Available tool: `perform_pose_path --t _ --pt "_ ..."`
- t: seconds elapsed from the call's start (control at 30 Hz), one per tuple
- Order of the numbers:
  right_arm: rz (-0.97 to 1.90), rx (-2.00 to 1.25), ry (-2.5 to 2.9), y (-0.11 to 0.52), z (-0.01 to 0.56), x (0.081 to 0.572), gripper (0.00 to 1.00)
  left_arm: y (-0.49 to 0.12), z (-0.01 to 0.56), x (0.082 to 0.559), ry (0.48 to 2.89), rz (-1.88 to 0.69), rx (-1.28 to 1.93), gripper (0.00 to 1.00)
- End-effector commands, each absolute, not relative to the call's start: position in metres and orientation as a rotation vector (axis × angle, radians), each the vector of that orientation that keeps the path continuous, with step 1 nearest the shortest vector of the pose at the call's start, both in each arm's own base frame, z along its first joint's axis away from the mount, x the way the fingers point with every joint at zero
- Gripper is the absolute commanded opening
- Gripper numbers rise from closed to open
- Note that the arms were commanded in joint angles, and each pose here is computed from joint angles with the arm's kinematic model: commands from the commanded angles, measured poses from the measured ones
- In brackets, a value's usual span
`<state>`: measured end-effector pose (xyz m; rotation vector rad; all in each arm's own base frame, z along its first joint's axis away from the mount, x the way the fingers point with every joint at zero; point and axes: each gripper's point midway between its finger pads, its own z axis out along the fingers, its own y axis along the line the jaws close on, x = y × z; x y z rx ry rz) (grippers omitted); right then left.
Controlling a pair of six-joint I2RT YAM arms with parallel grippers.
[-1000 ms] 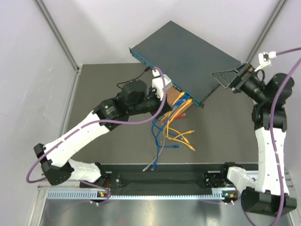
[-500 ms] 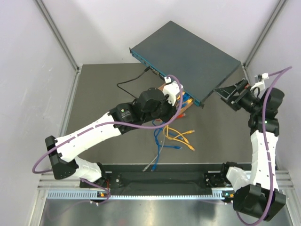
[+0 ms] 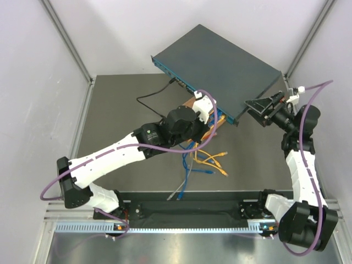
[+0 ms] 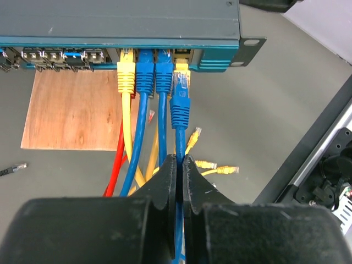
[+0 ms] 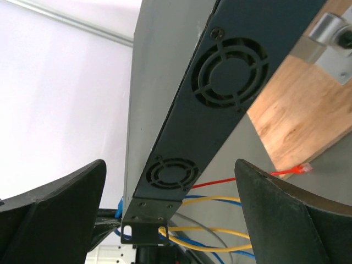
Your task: Insert the plug into the switch port
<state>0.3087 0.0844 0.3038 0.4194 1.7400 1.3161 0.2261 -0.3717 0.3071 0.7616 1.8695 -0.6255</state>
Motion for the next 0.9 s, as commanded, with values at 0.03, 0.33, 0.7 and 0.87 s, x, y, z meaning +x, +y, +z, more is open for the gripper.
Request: perform_pose_path --t 0.03,0.33,0.7,0.87 --pt "1.362 0.345 1.677 0.097 0.317 0.314 0.96 -0.38 0.325 0.231 1.802 -0.656 0.709 0.0" --pt "1.414 0.34 1.669 0.111 0.316 0.316 0.83 -0.387 0.324 0.236 1.788 -0.659 0.704 0.0" --pt "1.45 0.362 1.656 0.117 0.315 0.315 0.67 -0.394 0.32 0.235 1.787 -0.68 0.722 0.0" --pt "1.455 0.357 1.655 0.118 0.315 0.314 0.65 -0.399 0.316 0.232 1.805 -0.705 0.724 0.0"
